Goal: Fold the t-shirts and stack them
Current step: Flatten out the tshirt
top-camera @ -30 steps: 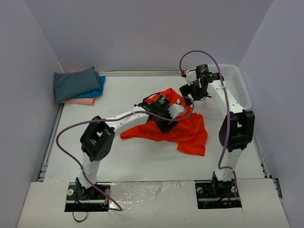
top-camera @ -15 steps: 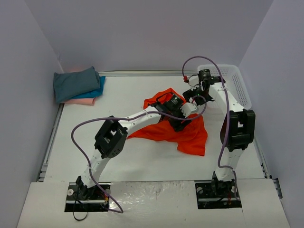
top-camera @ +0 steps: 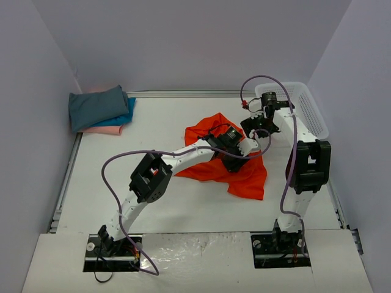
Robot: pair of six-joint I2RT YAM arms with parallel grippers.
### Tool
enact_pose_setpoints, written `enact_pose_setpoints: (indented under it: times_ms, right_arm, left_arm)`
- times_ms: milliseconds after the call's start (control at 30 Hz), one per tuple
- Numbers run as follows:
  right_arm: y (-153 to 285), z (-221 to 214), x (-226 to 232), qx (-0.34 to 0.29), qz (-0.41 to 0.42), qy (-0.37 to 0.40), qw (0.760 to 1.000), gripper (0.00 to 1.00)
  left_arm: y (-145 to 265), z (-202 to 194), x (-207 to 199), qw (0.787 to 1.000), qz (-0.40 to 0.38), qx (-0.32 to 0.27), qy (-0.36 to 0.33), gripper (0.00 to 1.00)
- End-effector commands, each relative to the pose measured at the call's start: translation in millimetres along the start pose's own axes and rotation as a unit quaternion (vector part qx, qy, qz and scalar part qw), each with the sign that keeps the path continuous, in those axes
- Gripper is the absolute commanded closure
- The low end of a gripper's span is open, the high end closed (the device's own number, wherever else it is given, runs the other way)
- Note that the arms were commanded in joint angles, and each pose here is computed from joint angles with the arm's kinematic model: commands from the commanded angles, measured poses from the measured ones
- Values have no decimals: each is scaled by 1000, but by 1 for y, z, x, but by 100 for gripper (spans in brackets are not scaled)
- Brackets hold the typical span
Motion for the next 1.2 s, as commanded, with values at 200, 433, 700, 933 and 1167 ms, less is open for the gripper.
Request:
enact_pose_setpoints:
  times_ms: [200, 433, 700, 933, 1167]
  right_arm:
    - [-10, -14, -2, 22, 13, 1, 1000, 21]
    - [-8, -17, 0, 21, 20, 5, 1000, 21]
    - [-6, -21, 2, 22, 24, 9, 999, 21]
    - [17, 0, 3, -36, 30, 17, 999, 20]
    - [-2, 45, -7, -75, 48, -19, 996, 20]
  left_arm:
    - [2, -4, 1, 999, 24, 12, -19, 68]
    - [6, -8, 11, 996, 75, 26, -36, 87]
    - [32, 1, 15, 992, 107, 20, -62, 98]
    - [179, 32, 42, 980, 186, -60, -16, 98]
    - [324, -31, 70, 944, 321, -72, 27, 98]
Point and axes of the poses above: each gripper's point midway between its finger pads, its own y axis back along the fingers, its own x axis along the line the jaws close on, z = x × y, the point moved 8 cm from there along y, back along the fingers, and after that the axes turned 5 degrees about -y, right-handed, at the moved point
